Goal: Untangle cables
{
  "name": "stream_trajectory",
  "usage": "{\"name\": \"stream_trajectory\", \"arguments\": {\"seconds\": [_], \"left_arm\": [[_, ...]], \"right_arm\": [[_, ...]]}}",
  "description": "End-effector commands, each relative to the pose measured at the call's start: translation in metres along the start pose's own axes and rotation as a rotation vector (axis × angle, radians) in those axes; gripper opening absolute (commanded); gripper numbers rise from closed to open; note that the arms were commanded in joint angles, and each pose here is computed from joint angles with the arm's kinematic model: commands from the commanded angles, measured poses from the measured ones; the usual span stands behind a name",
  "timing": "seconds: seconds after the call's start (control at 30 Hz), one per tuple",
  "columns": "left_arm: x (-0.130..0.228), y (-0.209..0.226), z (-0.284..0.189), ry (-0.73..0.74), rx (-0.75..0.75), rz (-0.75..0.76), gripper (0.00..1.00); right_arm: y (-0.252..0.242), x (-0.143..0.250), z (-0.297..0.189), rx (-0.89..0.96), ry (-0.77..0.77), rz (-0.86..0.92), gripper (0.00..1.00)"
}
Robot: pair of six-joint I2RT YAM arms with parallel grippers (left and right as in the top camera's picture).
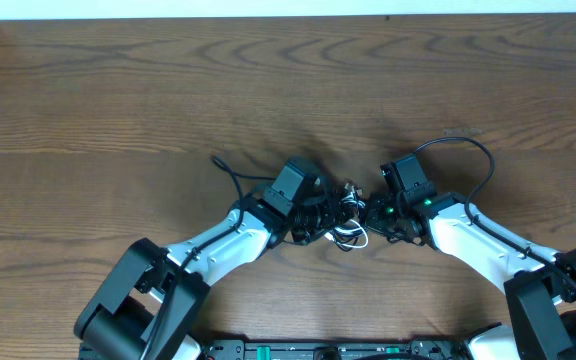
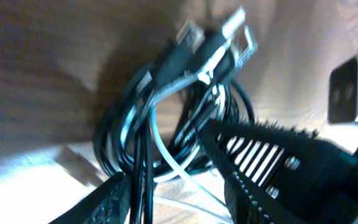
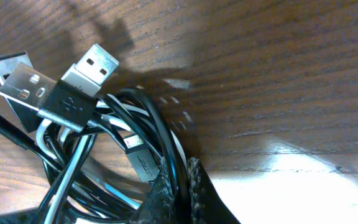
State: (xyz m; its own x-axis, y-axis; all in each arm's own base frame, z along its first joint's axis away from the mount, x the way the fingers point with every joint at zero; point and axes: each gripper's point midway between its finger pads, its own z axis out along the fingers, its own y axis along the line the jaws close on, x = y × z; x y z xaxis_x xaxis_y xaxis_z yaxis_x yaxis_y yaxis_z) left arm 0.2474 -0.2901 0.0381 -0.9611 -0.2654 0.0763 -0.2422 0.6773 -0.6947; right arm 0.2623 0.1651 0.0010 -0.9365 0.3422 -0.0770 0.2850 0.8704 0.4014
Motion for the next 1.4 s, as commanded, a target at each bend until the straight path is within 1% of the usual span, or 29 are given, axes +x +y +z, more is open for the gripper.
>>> {"name": "stream_trajectory", "arguments": {"seconds": [0.0,0.07,0.17,0.3,0.33,0.37,0.4,0.5,0.6,0.67,0.83,0.93,1.03,1.07,1.1,1.17,1.2,1.27,1.3,1.37], "left_arm": [[0.019,0.007,0.008,0.04,-0.042,0.014,0.51],[0.024,0.016,0.01,0.034,-0.094,0.017,0.5],[0.028,0.018,0.011,0.039,-0.109,0.018,0.5],[0.027,0.019,0.011,0.037,-0.11,0.018,0.24],[0.027,0.019,0.011,0.037,-0.11,0.019,0.19],[0.027,0.019,0.011,0.037,-0.11,0.027,0.11],[0.027,0.019,0.011,0.037,-0.109,0.045,0.08],[0.023,0.02,0.009,0.034,-0.108,0.09,0.07],[0.013,0.022,0.0,0.016,-0.106,0.094,0.07],[0.006,0.016,-0.01,0.013,-0.072,0.093,0.07],[0.002,-0.022,-0.051,0.078,0.14,0.091,0.07],[0.003,-0.045,-0.084,0.119,0.284,0.103,0.07],[-0.005,-0.053,-0.105,0.086,0.34,0.113,0.08],[-0.01,-0.055,-0.111,0.064,0.349,0.115,0.1],[-0.014,-0.056,-0.114,0.046,0.356,0.118,0.17],[-0.023,-0.054,-0.118,0.006,0.353,0.113,0.17],[-0.029,-0.05,-0.117,-0.021,0.334,0.109,0.25],[-0.034,-0.044,-0.114,-0.059,0.298,0.147,0.33],[-0.036,-0.039,-0.112,-0.068,0.278,0.151,0.35],[-0.038,-0.026,-0.109,-0.085,0.218,0.129,0.36]], "right_arm": [[0.001,0.001,0.001,-0.003,0.009,-0.006,0.01],[0.001,0.002,0.001,-0.002,0.009,-0.006,0.01],[0.001,0.001,0.001,-0.002,0.009,-0.006,0.01],[0.002,0.002,0.001,-0.004,0.013,-0.006,0.01],[0.002,0.003,0.001,-0.007,0.018,-0.005,0.01],[0.002,0.003,0.001,-0.006,0.018,-0.005,0.01],[0.002,0.003,0.001,-0.006,0.018,-0.005,0.01],[0.001,0.003,0.001,-0.005,0.017,-0.005,0.01],[-0.001,0.004,0.001,0.005,0.021,-0.035,0.01],[-0.009,0.004,0.001,0.047,0.013,-0.035,0.01],[-0.037,-0.002,-0.003,0.188,-0.04,-0.027,0.01],[-0.035,-0.004,-0.002,0.182,-0.045,-0.031,0.01],[-0.033,-0.006,-0.002,0.173,-0.053,-0.033,0.01],[-0.033,-0.006,-0.002,0.17,-0.051,-0.033,0.01],[-0.033,-0.006,-0.002,0.171,-0.051,-0.033,0.01],[-0.032,-0.005,-0.002,0.168,-0.047,-0.033,0.01],[-0.032,-0.004,-0.002,0.163,-0.043,-0.033,0.01],[-0.027,-0.002,-0.001,0.14,-0.026,-0.057,0.01],[-0.025,-0.001,-0.001,0.127,-0.02,-0.076,0.01],[-0.02,0.001,0.0,0.101,-0.004,-0.115,0.01]]}}
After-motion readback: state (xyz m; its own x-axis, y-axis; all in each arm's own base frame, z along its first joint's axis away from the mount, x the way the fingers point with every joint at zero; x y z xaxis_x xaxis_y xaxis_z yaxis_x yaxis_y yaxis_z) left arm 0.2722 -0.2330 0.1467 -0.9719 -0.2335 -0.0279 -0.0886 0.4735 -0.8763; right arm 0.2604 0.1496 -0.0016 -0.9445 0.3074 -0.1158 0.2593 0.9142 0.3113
